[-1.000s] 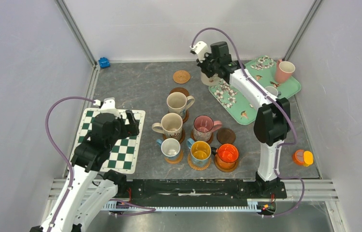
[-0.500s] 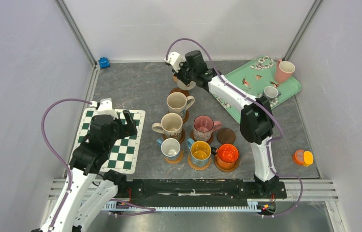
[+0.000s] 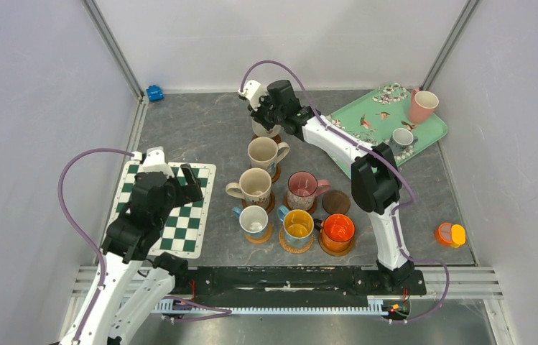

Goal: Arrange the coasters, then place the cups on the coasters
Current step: Place the cup on the coaster.

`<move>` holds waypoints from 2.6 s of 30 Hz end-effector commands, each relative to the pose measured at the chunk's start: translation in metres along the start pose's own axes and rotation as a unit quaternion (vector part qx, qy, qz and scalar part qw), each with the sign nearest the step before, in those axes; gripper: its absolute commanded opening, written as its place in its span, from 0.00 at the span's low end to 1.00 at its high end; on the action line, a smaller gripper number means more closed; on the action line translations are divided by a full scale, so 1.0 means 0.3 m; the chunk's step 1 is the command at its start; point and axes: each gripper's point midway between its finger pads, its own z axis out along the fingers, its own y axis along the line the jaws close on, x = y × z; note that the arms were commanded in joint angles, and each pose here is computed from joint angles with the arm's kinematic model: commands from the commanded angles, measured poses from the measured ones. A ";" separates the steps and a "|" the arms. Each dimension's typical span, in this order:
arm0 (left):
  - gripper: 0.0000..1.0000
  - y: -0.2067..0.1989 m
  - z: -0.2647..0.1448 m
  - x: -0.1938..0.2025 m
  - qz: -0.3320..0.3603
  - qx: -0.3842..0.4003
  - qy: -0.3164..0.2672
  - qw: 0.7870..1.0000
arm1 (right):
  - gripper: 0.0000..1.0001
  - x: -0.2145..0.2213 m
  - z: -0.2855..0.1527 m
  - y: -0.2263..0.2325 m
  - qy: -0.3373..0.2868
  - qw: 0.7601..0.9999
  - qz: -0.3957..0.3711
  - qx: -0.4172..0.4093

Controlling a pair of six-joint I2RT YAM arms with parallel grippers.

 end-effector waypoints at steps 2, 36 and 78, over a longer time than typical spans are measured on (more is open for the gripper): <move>1.00 0.001 -0.002 -0.025 0.003 -0.001 -0.018 1.000 | 0.00 -0.295 -0.107 -0.105 -0.128 0.990 -0.023 0.051; 1.00 0.000 -0.002 -0.023 0.003 0.000 -0.019 1.000 | 0.00 -0.231 -0.102 -0.048 -0.089 0.996 -0.008 0.017; 1.00 -0.002 -0.010 -0.028 0.005 0.003 -0.027 1.000 | 0.00 -0.158 -0.028 0.036 -0.057 0.998 0.018 -0.027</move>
